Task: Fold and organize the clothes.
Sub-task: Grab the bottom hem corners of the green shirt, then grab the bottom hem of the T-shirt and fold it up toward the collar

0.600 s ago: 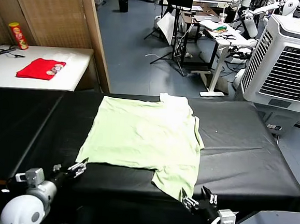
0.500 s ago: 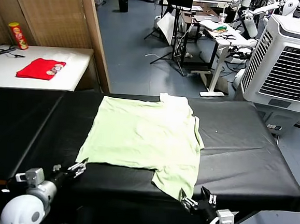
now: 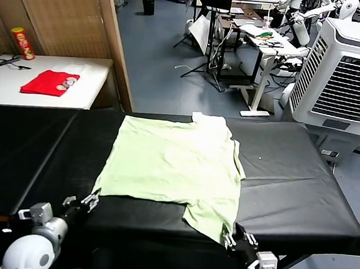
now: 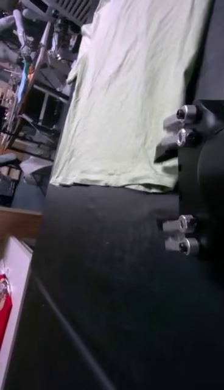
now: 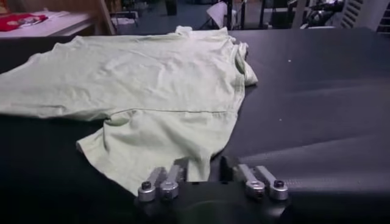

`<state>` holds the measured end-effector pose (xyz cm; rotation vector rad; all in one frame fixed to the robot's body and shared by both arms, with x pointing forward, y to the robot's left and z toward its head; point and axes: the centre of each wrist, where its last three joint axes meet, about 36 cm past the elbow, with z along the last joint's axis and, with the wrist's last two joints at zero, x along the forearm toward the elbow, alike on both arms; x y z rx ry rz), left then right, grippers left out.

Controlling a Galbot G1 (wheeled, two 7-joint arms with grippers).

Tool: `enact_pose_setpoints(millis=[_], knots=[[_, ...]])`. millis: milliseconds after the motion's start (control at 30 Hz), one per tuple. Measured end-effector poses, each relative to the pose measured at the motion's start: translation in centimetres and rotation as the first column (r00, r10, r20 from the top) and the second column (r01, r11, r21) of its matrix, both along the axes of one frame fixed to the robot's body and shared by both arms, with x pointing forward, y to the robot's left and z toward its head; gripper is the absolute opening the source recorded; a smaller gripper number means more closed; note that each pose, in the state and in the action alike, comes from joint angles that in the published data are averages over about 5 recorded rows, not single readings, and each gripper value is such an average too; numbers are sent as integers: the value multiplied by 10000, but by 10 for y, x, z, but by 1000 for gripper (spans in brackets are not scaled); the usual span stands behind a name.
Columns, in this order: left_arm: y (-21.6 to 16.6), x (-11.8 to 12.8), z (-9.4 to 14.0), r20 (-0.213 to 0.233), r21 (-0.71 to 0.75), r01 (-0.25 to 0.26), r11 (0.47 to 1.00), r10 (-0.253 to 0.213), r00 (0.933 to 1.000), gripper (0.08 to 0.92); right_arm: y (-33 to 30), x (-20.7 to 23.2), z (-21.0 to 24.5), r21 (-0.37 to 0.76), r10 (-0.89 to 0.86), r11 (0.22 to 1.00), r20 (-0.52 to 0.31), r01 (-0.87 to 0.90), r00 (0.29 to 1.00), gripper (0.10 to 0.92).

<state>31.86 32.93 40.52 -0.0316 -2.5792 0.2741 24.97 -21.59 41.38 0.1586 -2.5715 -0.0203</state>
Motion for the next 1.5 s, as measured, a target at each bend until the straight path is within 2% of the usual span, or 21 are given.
enact_pose_setpoints(millis=[33, 133, 367, 600, 700, 800, 1000, 1100, 1267, 1500], knots=[[-2, -1, 1, -4, -13, 52, 10000, -52, 10000, 200, -1, -1, 1, -22, -23, 10000, 16, 23, 10000, 123], [-8, -5, 4, 32, -13, 175, 9998, -175, 9998, 126, -3, -4, 7, -100, -102, 9999, 93, 103, 9999, 122], [-12, -18, 17, 341, 224, 29, 9997, -37, 9994, 127, -9, -19, 27, -318, -268, 9991, 261, 276, 9993, 122], [-11, -49, 38, 441, -32, -448, 9990, 449, 9980, 127, -26, -19, 37, -348, -236, 9991, 608, 257, 9979, 122], [-15, -58, 49, 819, -114, -557, 9984, 565, 9950, 127, -34, -9, 36, -102, -147, 9998, 1099, 159, 9938, 122], [-20, -59, 54, 1336, -169, -702, 9974, 718, 9884, 127, -42, 11, 29, -53, 3, 10000, 1627, 5, 9867, 122], [-28, -36, 50, 2243, -395, -867, 9955, 933, 9700, 127, -53, 70, 13, -362, 404, 9988, 2494, -324, 9676, 122], [-32, -18, 43, 2516, -395, -884, 9953, 955, 9631, 127, -56, 101, 8, -587, 609, 9972, 2807, -462, 9579, 122], [-31, 14, 27, 2563, -439, -938, 9946, 1020, 9612, 127, -57, 145, -4, -909, 932, 9934, 2940, -693, 9512, 122], [-21, 45, 10, 2430, -298, -1086, 9936, 1126, 9635, 127, -48, 180, -20, -1018, 1134, 9909, 2788, -880, 9536, 122]])
